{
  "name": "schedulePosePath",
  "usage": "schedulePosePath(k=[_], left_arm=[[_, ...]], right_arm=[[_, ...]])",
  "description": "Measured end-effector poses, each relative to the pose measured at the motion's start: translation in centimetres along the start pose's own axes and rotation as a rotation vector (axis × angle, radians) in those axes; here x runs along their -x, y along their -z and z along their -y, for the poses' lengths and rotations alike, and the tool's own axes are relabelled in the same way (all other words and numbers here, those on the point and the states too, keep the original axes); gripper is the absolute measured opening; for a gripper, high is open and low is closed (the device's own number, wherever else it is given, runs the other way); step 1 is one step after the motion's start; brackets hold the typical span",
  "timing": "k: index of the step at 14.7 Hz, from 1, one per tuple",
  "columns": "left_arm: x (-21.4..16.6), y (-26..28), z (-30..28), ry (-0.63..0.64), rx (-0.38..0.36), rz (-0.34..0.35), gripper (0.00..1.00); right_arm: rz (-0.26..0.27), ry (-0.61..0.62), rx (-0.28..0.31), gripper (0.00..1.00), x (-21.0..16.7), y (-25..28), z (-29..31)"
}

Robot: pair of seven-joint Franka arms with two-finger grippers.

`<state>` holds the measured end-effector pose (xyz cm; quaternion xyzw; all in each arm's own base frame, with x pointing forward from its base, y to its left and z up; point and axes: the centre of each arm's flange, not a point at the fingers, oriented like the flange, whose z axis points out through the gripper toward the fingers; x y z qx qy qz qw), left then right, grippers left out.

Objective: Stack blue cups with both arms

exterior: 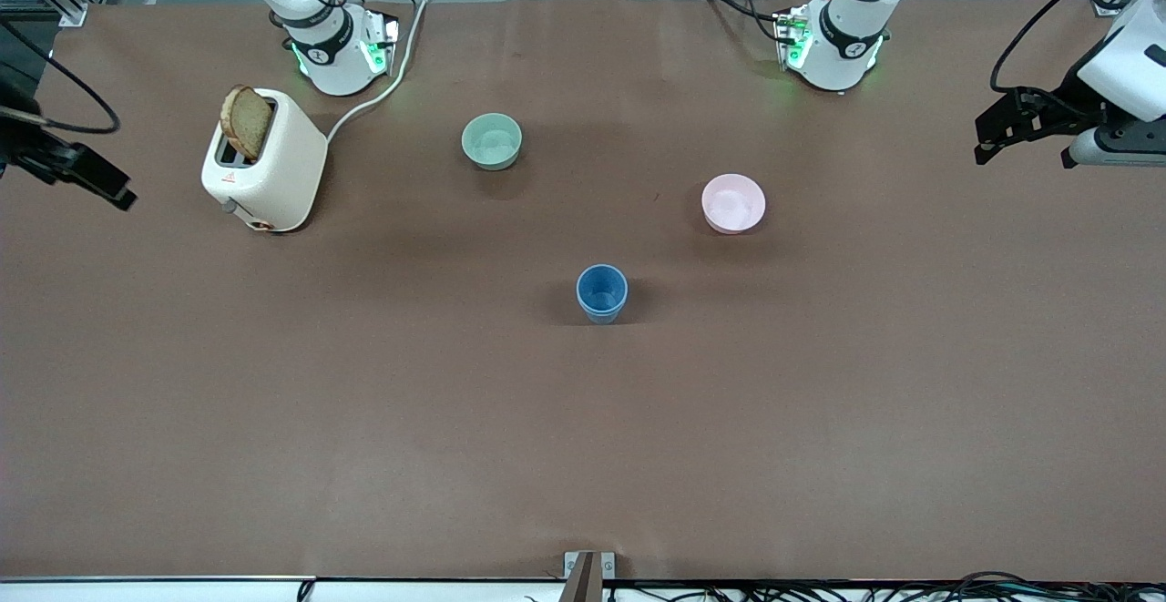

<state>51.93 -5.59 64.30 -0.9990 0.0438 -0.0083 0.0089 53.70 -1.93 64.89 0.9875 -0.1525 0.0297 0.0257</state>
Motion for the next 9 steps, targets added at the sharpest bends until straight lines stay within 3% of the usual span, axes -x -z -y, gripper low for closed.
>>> schedulePosePath(k=[4,6,9], left_arm=[[0.0,0.0,0.0,0.000,0.000,0.000,1.00],[0.0,0.0,0.0,0.000,0.000,0.000,1.00],[0.0,0.0,0.0,-0.001,0.000,0.000,1.00]], right_arm=[[-0.008,0.030,-0.026,1.00,-0.6,0.6,-2.2],[0.019,0.032,-0.076,1.00,-0.6,1.0,-3.5],[0.024,0.029,-0.094,1.00,-0.7,1.7,-4.8]])
